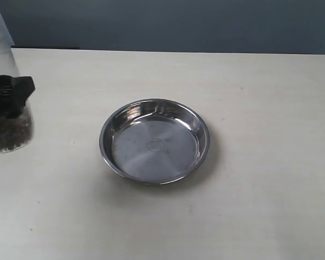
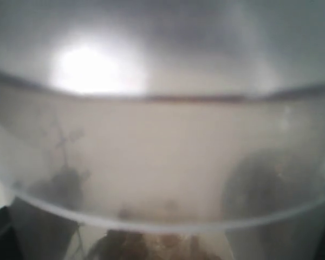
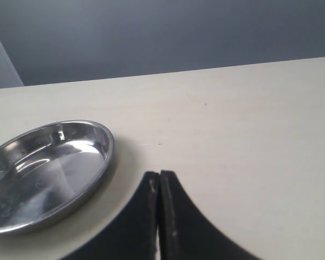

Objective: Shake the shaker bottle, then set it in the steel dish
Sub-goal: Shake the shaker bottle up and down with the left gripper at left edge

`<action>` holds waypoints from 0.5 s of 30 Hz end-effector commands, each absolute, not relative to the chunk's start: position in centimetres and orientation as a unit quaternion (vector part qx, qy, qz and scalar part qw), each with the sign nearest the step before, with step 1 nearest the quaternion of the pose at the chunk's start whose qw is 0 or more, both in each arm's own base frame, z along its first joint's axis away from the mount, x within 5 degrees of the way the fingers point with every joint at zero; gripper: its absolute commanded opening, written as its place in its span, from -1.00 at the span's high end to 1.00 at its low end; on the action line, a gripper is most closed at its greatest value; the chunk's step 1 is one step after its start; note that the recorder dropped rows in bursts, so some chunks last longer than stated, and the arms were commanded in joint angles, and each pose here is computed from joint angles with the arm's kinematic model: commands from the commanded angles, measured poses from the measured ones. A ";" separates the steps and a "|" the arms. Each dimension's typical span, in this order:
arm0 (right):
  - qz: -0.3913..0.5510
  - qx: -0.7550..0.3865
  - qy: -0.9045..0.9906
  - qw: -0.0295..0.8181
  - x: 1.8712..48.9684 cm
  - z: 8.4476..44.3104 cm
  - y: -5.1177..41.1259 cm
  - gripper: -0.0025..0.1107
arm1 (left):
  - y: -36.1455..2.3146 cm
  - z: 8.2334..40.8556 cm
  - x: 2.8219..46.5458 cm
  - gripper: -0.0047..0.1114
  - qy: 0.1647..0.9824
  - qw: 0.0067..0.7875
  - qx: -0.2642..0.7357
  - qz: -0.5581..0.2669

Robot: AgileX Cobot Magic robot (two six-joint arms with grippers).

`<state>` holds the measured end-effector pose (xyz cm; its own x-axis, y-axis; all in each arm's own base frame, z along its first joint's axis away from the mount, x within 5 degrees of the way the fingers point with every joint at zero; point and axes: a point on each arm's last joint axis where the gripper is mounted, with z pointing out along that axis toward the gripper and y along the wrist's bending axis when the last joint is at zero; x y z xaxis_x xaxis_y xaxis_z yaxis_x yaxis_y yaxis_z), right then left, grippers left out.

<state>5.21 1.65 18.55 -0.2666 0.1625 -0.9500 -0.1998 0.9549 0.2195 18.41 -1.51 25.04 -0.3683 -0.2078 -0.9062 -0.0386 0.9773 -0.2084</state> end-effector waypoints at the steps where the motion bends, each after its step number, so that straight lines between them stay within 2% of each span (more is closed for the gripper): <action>1: 0.149 -0.012 0.778 0.610 5.2 18.6 1.6 0.97 | -1.6 30.1 18.6 0.91 0.738 0.670 -0.051 -0.058; 3: 0.149 -0.012 0.778 0.610 5.2 18.6 1.6 0.97 | -1.6 32.8 18.1 0.91 0.698 0.715 -0.028 -0.044; 5: 0.149 -0.012 0.778 0.610 5.2 18.6 1.6 0.97 | -1.8 33.1 17.9 0.91 0.700 0.713 0.002 -0.034; 8: 0.149 -0.012 0.778 0.610 5.2 18.6 1.6 0.97 | -2.2 27.5 18.8 0.91 0.794 0.607 0.015 -0.039; 9: 0.149 -0.012 0.778 0.610 5.2 18.6 1.6 0.97 | -2.1 24.4 19.1 0.91 0.826 0.562 -0.004 -0.040; 11: 0.149 -0.012 0.778 0.610 5.2 18.6 1.6 0.97 | -1.7 22.6 19.7 0.91 0.833 0.548 -0.061 -0.045; 13: 0.149 -0.012 0.778 0.610 5.2 18.6 1.6 0.97 | -1.9 24.7 20.4 0.91 0.811 0.580 -0.058 -0.053; 15: 0.149 -0.012 0.778 0.610 5.2 18.6 1.6 0.97 | -2.5 30.1 20.5 0.91 0.754 0.654 -0.007 -0.051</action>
